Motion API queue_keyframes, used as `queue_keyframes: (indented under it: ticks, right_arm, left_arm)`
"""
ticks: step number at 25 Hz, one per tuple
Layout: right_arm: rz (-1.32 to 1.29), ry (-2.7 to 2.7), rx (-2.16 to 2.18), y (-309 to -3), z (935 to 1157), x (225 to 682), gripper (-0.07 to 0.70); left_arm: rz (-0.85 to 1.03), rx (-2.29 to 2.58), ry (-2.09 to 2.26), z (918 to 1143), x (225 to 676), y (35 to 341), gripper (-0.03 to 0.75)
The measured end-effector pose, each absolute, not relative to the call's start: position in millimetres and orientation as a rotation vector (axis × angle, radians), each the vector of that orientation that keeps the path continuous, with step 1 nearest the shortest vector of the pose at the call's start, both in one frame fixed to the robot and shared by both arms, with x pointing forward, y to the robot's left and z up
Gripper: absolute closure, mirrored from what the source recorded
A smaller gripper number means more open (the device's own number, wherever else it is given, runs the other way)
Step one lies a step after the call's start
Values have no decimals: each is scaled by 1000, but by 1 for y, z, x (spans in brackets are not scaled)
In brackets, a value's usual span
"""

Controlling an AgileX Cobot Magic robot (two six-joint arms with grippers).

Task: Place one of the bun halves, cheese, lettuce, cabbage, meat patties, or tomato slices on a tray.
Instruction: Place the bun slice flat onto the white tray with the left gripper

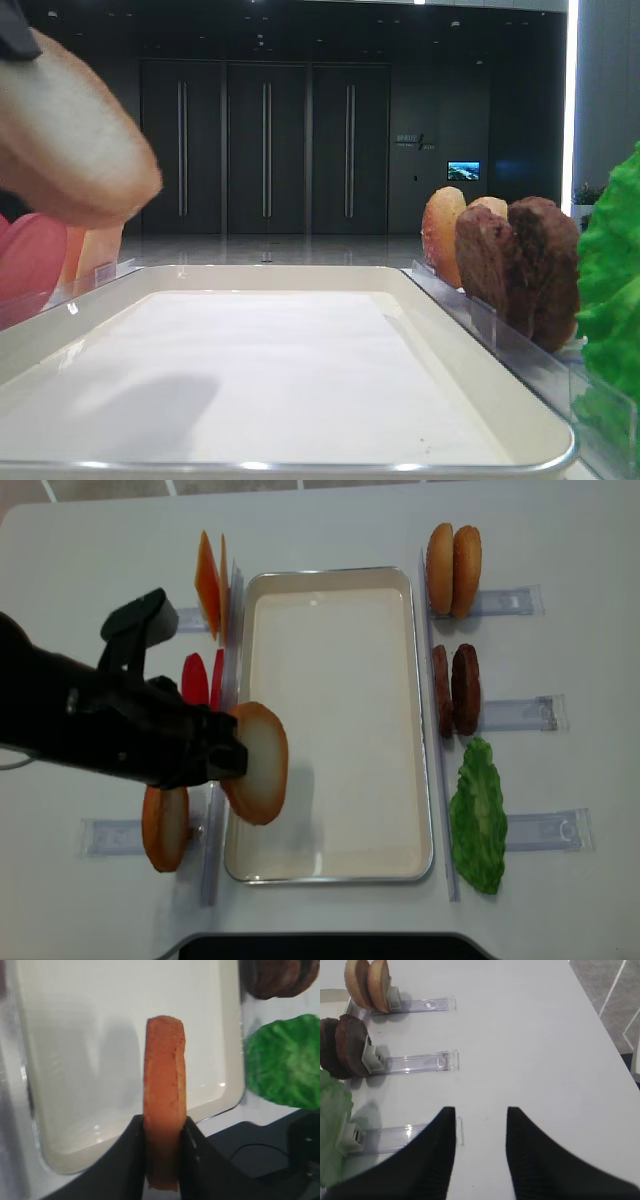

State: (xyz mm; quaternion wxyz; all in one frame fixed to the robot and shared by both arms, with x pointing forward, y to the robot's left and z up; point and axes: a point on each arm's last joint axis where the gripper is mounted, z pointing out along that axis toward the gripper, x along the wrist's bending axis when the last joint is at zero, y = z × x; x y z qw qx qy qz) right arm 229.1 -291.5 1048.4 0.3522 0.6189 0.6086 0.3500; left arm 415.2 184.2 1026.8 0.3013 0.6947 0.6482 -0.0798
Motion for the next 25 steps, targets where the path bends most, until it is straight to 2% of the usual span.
queue_keyframes:
  ticks: [8,15,25]
  right_arm:
    - [906,1575,1602,-292,1048,229,391]
    - [906,1575,1602,-292,1048,229,391]
    - [906,1575,1602,-292,1048,229,391]
  left_arm:
    - [-345,1617,1642,1007,428,201,577]
    - [-520,1575,1586,981,448,188,577]
    - [-560,1601,1620,955,459,185,584]
